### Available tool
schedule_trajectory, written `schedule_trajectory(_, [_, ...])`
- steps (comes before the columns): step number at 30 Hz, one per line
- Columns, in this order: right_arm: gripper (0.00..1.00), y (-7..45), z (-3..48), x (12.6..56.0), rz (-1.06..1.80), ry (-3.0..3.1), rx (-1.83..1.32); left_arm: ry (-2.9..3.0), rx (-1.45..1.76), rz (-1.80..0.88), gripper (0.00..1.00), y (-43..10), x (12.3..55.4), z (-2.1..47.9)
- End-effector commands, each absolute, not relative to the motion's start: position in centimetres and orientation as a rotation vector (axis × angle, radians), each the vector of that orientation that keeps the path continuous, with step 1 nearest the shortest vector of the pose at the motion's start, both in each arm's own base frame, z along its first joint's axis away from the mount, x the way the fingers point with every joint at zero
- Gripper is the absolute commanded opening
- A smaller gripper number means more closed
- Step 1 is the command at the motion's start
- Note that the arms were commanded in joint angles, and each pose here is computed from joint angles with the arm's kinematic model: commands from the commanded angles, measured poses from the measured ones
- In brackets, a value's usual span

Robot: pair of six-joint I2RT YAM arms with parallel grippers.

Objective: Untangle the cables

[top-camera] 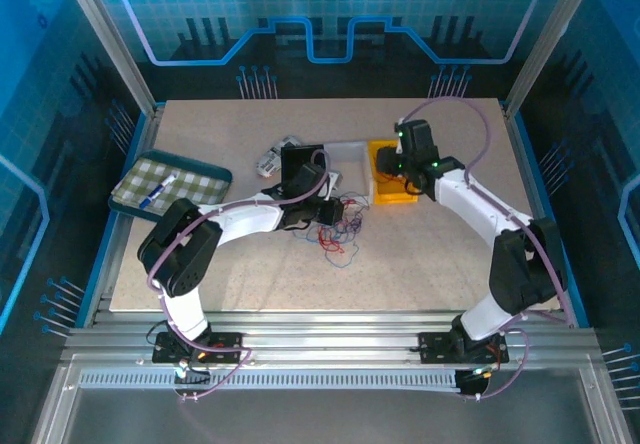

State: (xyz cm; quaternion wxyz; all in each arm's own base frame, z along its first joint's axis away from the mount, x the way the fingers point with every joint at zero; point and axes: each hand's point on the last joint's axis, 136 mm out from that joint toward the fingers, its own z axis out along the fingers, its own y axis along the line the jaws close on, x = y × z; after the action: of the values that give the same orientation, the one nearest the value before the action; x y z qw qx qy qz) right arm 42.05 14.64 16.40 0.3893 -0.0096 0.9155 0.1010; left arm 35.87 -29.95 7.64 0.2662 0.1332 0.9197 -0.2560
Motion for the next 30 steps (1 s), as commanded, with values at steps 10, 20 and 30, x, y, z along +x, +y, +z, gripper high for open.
schedule_trajectory(10, [0.51,23.4,11.9,30.9,0.638,2.397,-0.479,2.326,0.051,-0.561,0.56,-24.6,37.8,13.1])
schedule_trajectory(20, [0.47,29.1,9.9,25.4,0.663,2.411,-0.988,2.331,-0.56,-0.048,0.58,-14.2,36.2,9.8])
schedule_trajectory(30, [0.4,30.5,6.3,24.9,0.64,2.55,-1.168,2.37,-0.623,-0.018,0.58,-13.5,36.1,8.7])
